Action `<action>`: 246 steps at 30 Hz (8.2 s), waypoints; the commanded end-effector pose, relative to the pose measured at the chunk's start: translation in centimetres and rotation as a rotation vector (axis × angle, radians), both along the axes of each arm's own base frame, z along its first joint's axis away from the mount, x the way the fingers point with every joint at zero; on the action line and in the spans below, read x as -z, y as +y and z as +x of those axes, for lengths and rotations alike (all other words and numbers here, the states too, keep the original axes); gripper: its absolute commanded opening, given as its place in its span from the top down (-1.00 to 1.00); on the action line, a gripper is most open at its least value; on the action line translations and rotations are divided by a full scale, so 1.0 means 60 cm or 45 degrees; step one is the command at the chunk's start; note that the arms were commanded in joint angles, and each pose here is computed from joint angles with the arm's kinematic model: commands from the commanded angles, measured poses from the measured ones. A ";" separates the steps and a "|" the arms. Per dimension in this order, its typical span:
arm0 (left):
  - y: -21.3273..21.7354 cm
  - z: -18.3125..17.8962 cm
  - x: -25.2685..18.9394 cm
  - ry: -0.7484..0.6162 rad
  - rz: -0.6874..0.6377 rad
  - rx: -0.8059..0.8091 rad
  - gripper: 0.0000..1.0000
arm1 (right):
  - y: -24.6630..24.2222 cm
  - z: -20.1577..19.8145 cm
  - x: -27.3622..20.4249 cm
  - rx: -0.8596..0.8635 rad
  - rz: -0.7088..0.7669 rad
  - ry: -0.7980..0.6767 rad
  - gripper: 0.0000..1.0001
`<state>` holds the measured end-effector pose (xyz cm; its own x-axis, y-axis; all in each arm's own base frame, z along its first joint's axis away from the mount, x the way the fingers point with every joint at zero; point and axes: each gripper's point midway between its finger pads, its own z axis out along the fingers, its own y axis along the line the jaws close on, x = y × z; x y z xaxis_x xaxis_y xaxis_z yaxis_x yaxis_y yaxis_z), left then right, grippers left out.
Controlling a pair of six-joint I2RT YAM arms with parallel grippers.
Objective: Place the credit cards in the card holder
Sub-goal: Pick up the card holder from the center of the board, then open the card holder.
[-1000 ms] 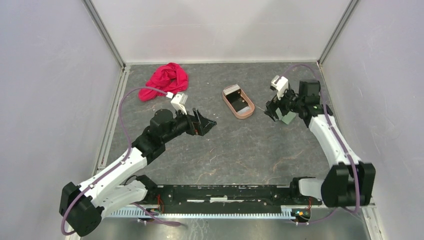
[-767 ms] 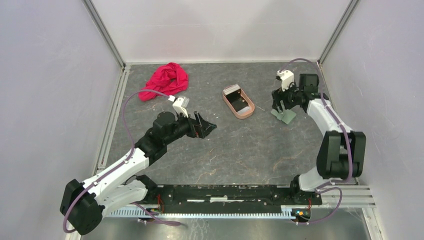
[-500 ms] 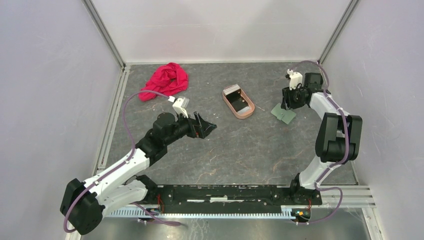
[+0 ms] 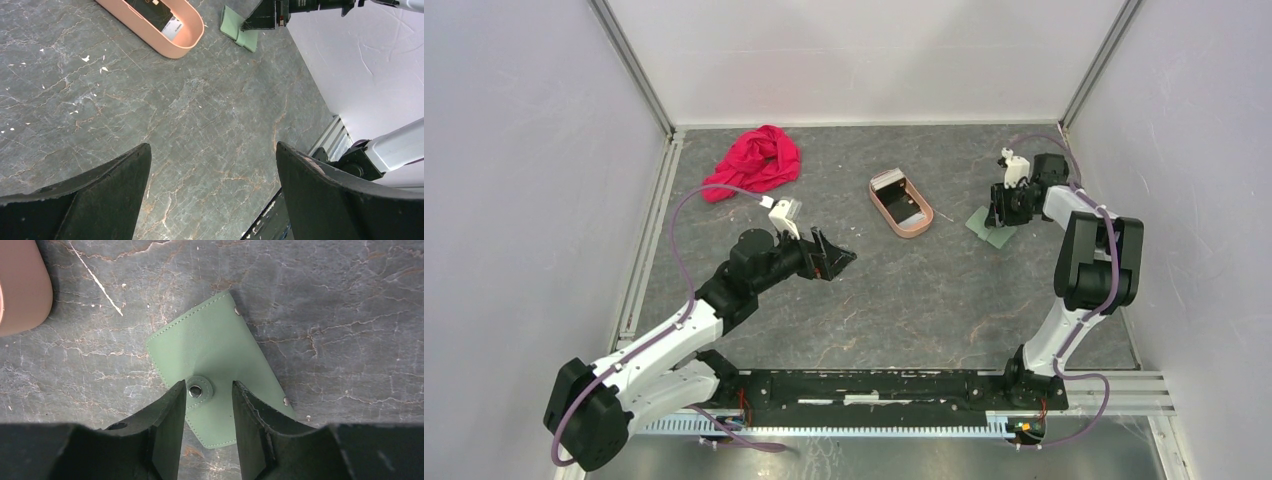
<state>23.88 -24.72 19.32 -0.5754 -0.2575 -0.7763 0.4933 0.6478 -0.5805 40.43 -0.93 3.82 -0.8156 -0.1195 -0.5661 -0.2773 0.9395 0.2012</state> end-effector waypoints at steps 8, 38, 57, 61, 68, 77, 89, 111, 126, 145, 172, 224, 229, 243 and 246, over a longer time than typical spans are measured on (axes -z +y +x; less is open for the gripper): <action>-0.001 0.001 -0.028 -0.053 -0.081 -0.006 -1.00 | 0.020 -0.018 0.039 -0.031 0.093 0.096 0.28; -0.043 -0.026 -0.022 0.116 -0.337 0.117 -0.96 | 0.046 -0.086 0.058 -0.082 0.129 0.129 0.84; -0.110 -0.054 0.031 0.075 -0.364 0.170 -0.86 | 0.210 -0.278 -0.078 -0.910 0.416 -0.340 1.00; -0.127 -0.061 0.040 0.090 -0.435 0.213 -0.86 | 0.260 -0.326 -0.102 -1.194 0.442 -0.480 1.00; -0.173 -0.074 0.073 0.059 -0.405 0.206 -0.83 | 0.303 -0.390 -0.159 -1.529 0.649 -0.608 1.00; -0.236 -0.099 0.084 0.054 -0.452 0.306 -0.65 | 0.310 -0.422 -0.167 -1.601 0.724 -0.608 1.00; -0.288 -0.135 0.090 0.190 -0.561 0.471 0.84 | 0.310 -0.413 -0.156 -1.571 0.722 -0.564 1.00; -0.206 -0.049 0.125 0.734 -0.836 0.154 0.96 | 0.294 -0.480 -0.088 -2.025 0.037 -0.734 -0.52; -0.199 -0.054 0.113 0.748 -0.461 0.110 0.96 | 0.347 -0.318 -0.272 -1.781 -0.186 -1.146 -0.55; -0.208 -0.047 0.077 0.937 -0.591 0.041 0.96 | 0.393 -0.339 -0.166 -1.746 -0.220 -0.986 -0.79; -0.199 -0.051 0.061 0.953 -0.689 0.042 0.96 | 0.395 -0.322 -0.161 -1.672 -0.274 -1.008 -0.39; -0.175 -0.075 0.068 0.869 -0.738 0.225 -0.51 | 0.382 -0.321 -0.195 -1.465 -0.012 -0.973 1.00; -0.138 -0.092 0.049 0.566 -0.644 0.281 -0.99 | 0.380 -0.328 -0.200 -1.358 0.243 -0.919 1.00; -0.071 -0.094 0.057 0.064 -0.135 0.193 -1.00 | 0.382 -0.321 -0.197 -1.204 0.475 -0.811 1.00; -0.086 -0.087 0.067 0.096 -0.105 0.199 -0.92 | 0.383 -0.321 -0.198 -1.199 0.492 -0.822 1.00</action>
